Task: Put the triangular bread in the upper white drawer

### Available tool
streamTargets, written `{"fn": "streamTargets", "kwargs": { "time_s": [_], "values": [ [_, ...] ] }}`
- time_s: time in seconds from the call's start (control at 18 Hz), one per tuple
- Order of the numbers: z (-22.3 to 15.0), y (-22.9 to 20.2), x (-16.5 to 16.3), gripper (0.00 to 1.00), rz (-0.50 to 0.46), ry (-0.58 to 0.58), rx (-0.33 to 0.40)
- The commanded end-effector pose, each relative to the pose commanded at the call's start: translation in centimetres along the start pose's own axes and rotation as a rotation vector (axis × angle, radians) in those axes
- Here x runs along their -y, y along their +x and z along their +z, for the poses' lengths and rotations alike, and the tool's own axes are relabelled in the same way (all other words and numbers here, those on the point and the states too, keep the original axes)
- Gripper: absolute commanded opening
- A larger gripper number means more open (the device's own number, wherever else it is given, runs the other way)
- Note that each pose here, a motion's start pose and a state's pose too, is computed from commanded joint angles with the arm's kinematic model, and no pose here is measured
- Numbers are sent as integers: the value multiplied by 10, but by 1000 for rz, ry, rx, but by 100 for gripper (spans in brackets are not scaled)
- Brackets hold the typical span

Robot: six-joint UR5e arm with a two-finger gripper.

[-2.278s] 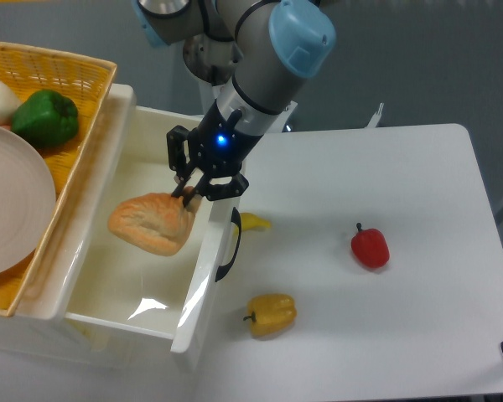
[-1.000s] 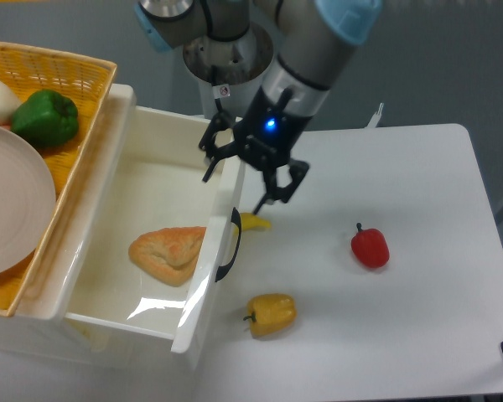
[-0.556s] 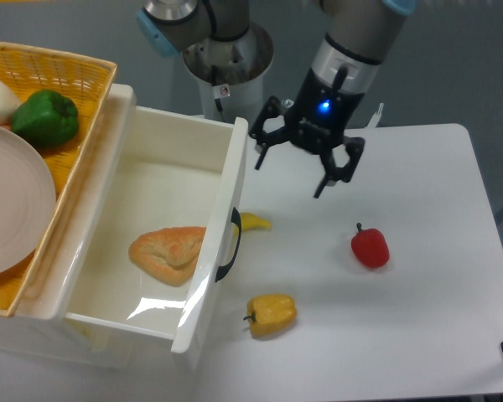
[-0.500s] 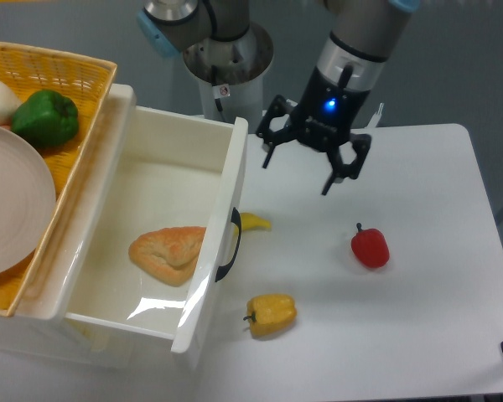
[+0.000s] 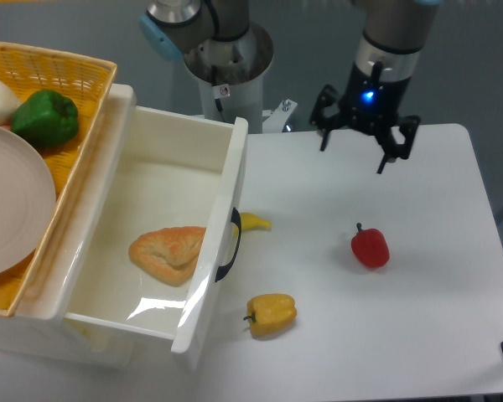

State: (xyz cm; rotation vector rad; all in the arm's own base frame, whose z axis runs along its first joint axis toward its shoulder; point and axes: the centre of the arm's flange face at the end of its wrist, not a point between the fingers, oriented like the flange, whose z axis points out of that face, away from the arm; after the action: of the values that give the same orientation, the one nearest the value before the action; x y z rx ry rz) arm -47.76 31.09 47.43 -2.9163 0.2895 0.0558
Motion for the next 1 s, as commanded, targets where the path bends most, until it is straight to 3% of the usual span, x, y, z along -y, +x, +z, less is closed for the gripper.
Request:
{"fn": "streamTargets", "kwargs": {
  "time_s": [0.17, 0.5, 1.0],
  "values": [
    [11, -12, -25, 100, 81, -78, -13],
    [30, -11, -48, 100, 202, -117, -57],
    [77, -31, -79, 100, 190, -142, -83]
  ]
}}
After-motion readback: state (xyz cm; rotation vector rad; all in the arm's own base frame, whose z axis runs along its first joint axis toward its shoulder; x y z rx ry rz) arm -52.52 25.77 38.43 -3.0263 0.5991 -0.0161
